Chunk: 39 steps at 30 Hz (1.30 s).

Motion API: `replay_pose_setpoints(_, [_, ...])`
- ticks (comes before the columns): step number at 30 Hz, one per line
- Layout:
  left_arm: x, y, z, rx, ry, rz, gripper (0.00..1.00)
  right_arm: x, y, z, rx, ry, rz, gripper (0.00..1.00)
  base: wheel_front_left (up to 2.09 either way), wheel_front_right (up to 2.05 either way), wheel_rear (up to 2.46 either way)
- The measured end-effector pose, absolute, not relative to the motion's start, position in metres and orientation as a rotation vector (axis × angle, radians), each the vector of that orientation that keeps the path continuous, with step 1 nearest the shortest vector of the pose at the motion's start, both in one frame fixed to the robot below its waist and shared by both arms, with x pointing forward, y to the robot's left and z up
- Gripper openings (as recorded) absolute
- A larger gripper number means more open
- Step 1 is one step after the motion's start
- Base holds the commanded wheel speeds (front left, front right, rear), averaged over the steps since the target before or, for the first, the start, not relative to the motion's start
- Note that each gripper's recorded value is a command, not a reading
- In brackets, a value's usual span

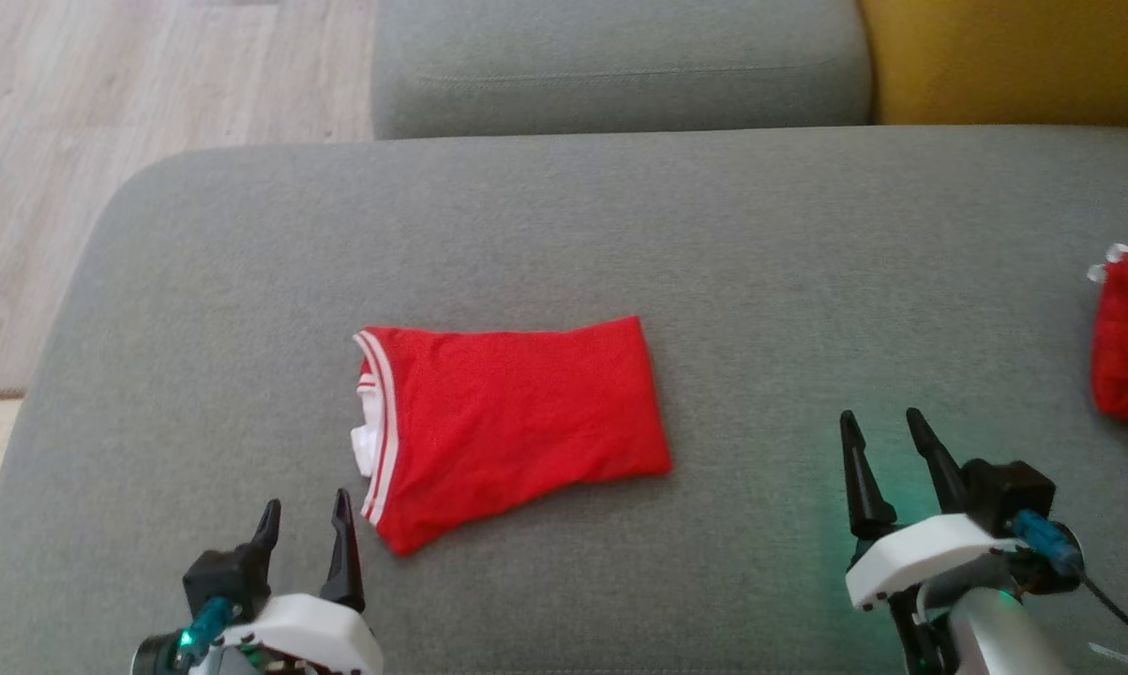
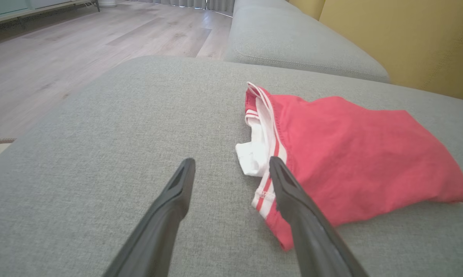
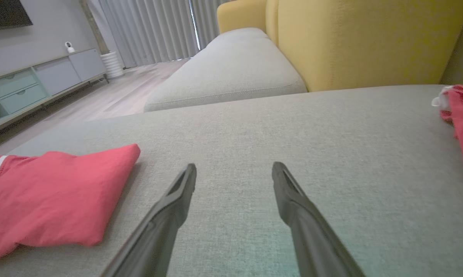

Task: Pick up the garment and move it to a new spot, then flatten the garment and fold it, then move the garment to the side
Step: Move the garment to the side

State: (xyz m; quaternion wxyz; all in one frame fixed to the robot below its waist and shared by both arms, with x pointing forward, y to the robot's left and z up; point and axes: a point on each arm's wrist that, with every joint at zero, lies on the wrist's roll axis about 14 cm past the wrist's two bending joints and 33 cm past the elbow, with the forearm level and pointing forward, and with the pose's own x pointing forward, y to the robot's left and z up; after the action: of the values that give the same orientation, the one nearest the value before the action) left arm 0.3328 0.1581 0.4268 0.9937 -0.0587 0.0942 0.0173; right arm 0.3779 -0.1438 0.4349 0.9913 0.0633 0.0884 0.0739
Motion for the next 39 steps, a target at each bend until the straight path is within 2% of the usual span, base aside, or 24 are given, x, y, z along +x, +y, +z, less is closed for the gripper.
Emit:
replay_pose_setpoints(10, [0.335, 0.180, 0.432, -0.115, 0.170, 0.107, 1.00, 0.396, -0.092, 0.414, 0.087, 0.243, 0.303, 1.00, 0.00, 0.00, 0.00])
replay_pose_setpoints(16, [0.317, 0.206, 0.425, -0.121, 0.194, 0.202, 1.00, 0.417, -0.044, 0.410, 0.056, 0.254, 0.440, 1.00, 0.00, 0.00, 0.00])
replay_pose_setpoints(21, [0.300, 0.228, 0.422, -0.124, 0.208, 0.285, 1.00, 0.417, -0.008, 0.397, 0.029, 0.296, 0.545, 1.00, 0.00, 0.00, 0.00])
replay_pose_setpoints(28, [0.285, 0.243, 0.418, -0.130, 0.224, 0.352, 1.00, 0.414, 0.011, 0.372, -0.014, 0.393, 0.604, 1.00, 0.00, 0.00, 0.00])
replay_pose_setpoints(29, [0.284, 0.244, 0.417, -0.129, 0.228, 0.357, 1.00, 0.414, 0.011, 0.369, -0.018, 0.406, 0.605, 0.93, 0.00, 0.00, 0.00])
replay_pose_setpoints(30, [0.284, 0.245, 0.416, -0.128, 0.232, 0.361, 1.00, 0.415, 0.011, 0.367, -0.017, 0.412, 0.603, 0.71, 0.00, 0.00, 0.00])
replay_pose_setpoints(31, [0.283, 0.246, 0.416, -0.125, 0.235, 0.368, 1.00, 0.417, 0.012, 0.367, -0.020, 0.414, 0.604, 0.35, 0.00, 0.00, 0.00])
replay_pose_setpoints(32, [0.284, 0.246, 0.415, -0.125, 0.236, 0.366, 1.00, 0.418, 0.011, 0.367, -0.021, 0.416, 0.602, 0.35, 0.00, 0.00, 0.00])
replay_pose_setpoints(33, [0.285, 0.245, 0.415, -0.124, 0.237, 0.362, 1.00, 0.419, 0.010, 0.367, -0.022, 0.420, 0.597, 0.00, 0.00, 0.00, 0.00])
replay_pose_setpoints(39, [0.299, 0.232, 0.414, -0.125, 0.239, 0.310, 1.00, 0.421, -0.006, 0.368, -0.010, 0.422, 0.547, 0.00, 0.00, 0.00, 0.00])
